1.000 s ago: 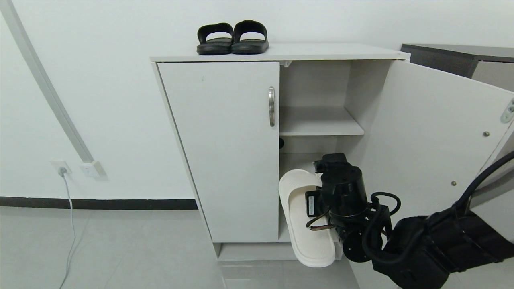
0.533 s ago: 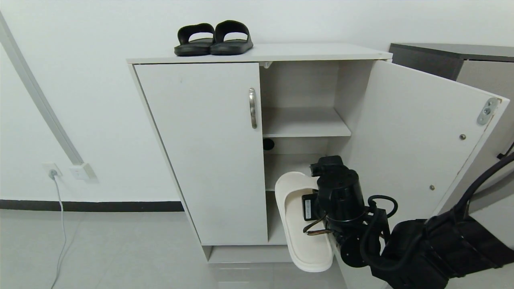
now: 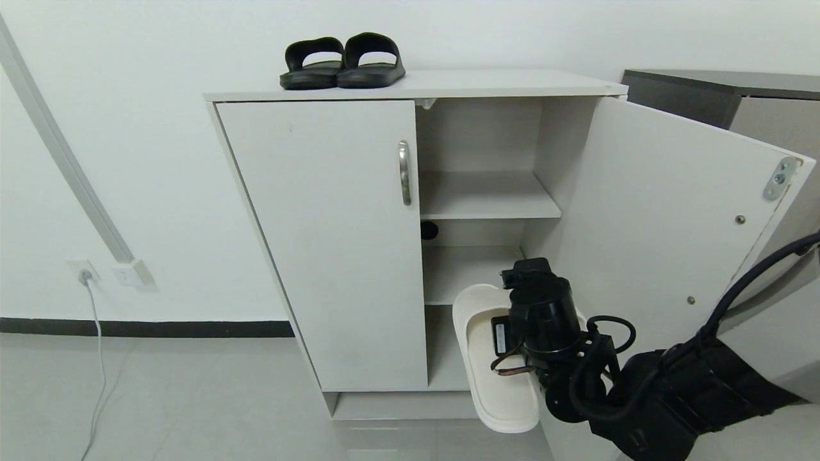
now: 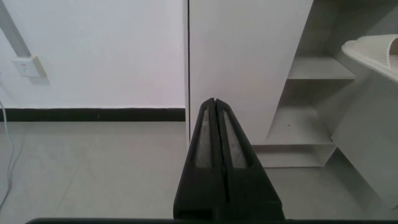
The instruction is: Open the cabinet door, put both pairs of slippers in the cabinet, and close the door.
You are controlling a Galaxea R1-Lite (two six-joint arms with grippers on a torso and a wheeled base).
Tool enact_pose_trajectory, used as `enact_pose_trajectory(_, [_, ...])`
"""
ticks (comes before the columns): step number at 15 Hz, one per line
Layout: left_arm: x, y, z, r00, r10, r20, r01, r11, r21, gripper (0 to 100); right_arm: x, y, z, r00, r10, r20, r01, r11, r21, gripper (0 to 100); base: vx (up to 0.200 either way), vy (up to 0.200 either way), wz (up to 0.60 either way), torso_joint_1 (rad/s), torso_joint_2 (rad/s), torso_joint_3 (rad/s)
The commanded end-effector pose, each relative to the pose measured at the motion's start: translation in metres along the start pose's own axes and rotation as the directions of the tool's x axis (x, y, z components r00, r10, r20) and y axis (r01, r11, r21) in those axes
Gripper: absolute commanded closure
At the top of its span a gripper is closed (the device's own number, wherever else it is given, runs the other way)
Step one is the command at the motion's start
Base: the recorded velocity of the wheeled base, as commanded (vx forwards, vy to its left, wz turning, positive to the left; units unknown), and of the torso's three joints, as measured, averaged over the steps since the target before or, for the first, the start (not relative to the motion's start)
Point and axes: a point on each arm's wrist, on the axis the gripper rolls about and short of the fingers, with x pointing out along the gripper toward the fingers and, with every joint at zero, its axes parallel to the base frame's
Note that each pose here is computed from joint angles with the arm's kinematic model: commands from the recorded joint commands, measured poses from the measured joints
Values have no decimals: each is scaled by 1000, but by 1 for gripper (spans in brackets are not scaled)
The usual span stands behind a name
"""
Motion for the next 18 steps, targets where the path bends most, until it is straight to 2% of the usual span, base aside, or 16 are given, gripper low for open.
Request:
enact_pose_trajectory(1, [0, 0, 0, 1000, 0, -2, 0, 1000, 0, 100, 6, -3, -4, 1000, -17, -11, 17, 1000, -4, 100, 0, 0, 0, 0, 0, 0])
enact_pose_trajectory(14, [0, 0, 0, 1000, 0, -2, 0, 1000, -2, 100, 22, -15, -8, 998, -45, -36, 45, 999, -4, 100, 0, 0, 0, 0, 0, 0])
enact_pose_trajectory(18, [0, 0, 0, 1000, 0, -2, 0, 1000, -2, 100, 29, -25, -5, 997, -74, -35, 74, 997, 8, 100, 0, 0, 0, 0, 0, 0])
